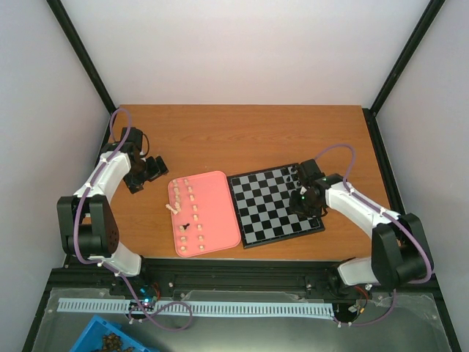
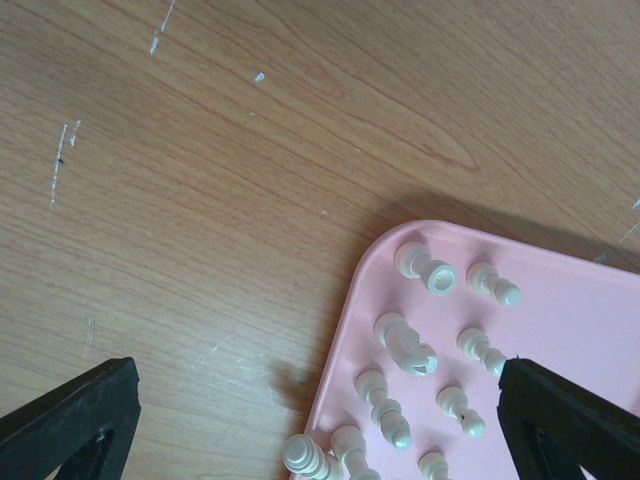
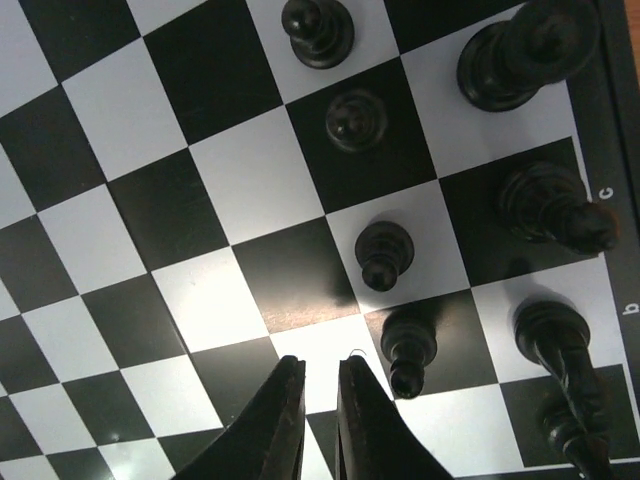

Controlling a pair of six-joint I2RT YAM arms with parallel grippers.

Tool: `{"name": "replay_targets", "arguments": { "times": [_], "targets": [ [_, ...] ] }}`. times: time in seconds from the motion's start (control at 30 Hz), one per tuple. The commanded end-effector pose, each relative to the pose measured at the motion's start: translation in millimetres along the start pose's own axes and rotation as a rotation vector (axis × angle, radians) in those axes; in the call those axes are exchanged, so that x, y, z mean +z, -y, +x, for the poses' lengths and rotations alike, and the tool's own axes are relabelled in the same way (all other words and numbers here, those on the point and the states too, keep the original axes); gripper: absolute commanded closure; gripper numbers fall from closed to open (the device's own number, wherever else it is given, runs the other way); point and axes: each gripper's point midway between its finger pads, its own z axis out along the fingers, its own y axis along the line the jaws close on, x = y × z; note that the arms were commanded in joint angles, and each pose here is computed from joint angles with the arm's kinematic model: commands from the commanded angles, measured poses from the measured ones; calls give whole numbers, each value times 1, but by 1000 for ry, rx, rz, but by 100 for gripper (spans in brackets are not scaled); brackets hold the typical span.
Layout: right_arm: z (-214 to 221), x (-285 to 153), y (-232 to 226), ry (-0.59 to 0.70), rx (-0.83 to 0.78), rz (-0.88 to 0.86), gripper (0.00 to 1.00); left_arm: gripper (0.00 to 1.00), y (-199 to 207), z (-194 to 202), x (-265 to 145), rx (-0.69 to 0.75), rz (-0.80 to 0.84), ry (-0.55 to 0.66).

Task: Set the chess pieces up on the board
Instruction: Place the chess piece on the chessboard.

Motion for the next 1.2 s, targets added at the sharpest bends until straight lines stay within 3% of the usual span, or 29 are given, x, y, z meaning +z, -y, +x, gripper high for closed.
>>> {"name": "replay_targets", "arguments": {
  "times": [0.0, 0.3, 0.97, 1.17],
  "targets": [
    [-15, -3, -1, 43, -14, 30, 88, 0, 3, -9, -1, 0, 12, 19],
    [-9, 2, 13, 19, 3, 108, 88, 0, 2, -9, 3, -3, 7, 11],
    [-10, 1, 9, 17, -17, 89, 87, 0, 3, -10, 2, -2, 8, 12],
    [-20, -20, -21, 84, -125, -16, 75, 0, 3, -9, 2, -1, 8, 12]
  ]
}}
